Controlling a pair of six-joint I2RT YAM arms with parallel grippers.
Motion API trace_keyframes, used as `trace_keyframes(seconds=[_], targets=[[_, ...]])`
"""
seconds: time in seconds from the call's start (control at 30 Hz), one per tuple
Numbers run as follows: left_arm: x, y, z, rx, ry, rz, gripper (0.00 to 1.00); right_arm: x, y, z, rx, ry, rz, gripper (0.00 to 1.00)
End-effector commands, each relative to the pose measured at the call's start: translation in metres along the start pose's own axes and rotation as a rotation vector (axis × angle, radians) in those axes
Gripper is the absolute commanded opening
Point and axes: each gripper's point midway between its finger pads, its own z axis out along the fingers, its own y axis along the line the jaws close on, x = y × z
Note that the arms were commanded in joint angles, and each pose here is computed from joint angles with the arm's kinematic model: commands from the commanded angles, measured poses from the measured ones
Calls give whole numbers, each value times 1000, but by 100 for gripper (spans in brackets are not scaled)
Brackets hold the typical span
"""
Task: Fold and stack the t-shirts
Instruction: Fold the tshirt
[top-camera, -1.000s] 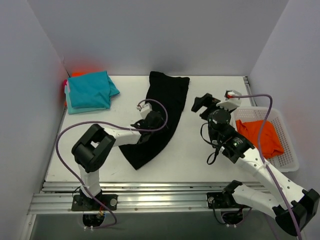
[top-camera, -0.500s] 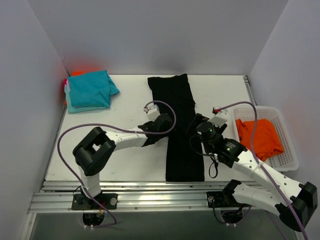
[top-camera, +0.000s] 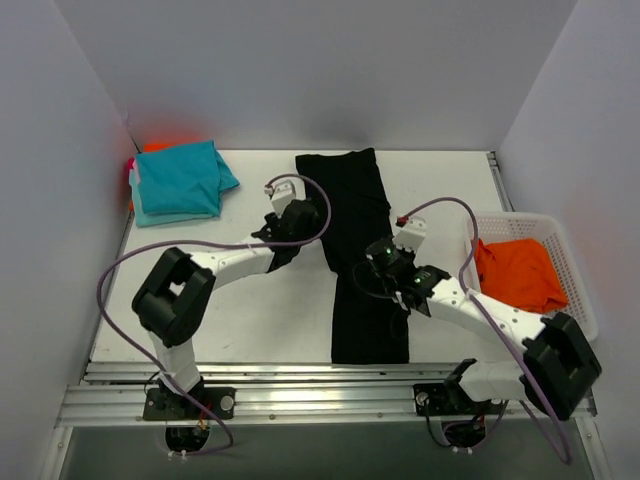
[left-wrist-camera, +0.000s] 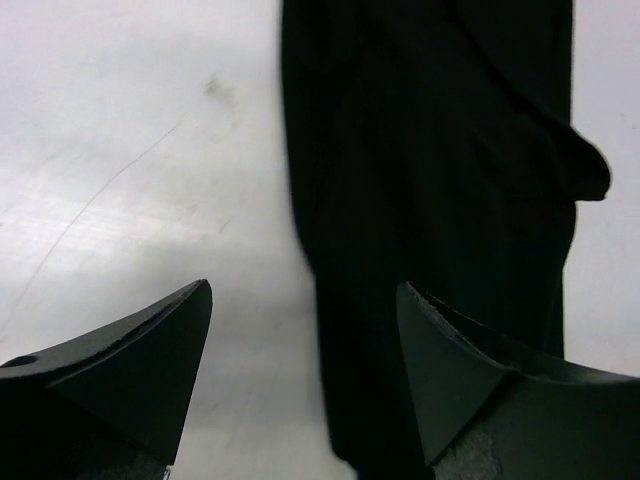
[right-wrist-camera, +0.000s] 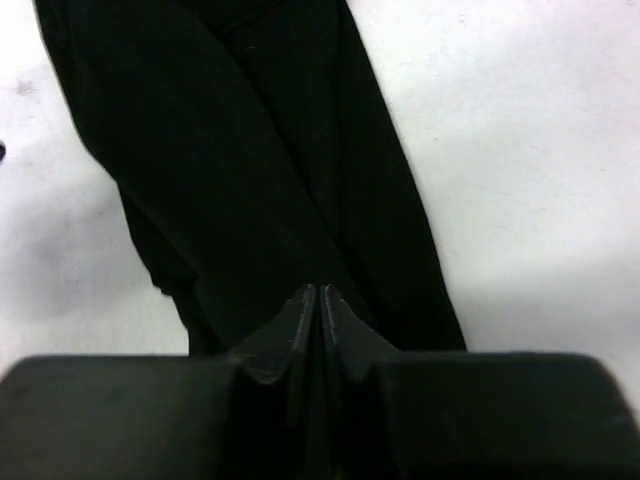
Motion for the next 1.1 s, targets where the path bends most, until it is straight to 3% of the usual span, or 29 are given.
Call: trace_keyframes(seconds=[0.0, 0.2, 0.47, 0.73, 0.87, 1.07], targets=[[-39, -49, 19, 112, -53, 61, 83, -25, 37, 14, -66, -42, 31, 0], [-56, -27, 54, 100, -26, 20, 83, 6, 52, 41, -74, 28, -10, 0], [-53, -2, 87, 100, 18, 5, 83, 93, 59, 81, -66, 186, -80, 0], [-55, 18, 92, 97, 37, -9, 83, 152, 80, 94, -109, 286, -113, 0], [-62, 24, 86, 95, 23, -11, 83, 164, 98, 87, -117, 293, -147, 0], [-67, 32, 74, 100, 13, -12, 83, 142, 70, 87, -1, 229, -139, 0]])
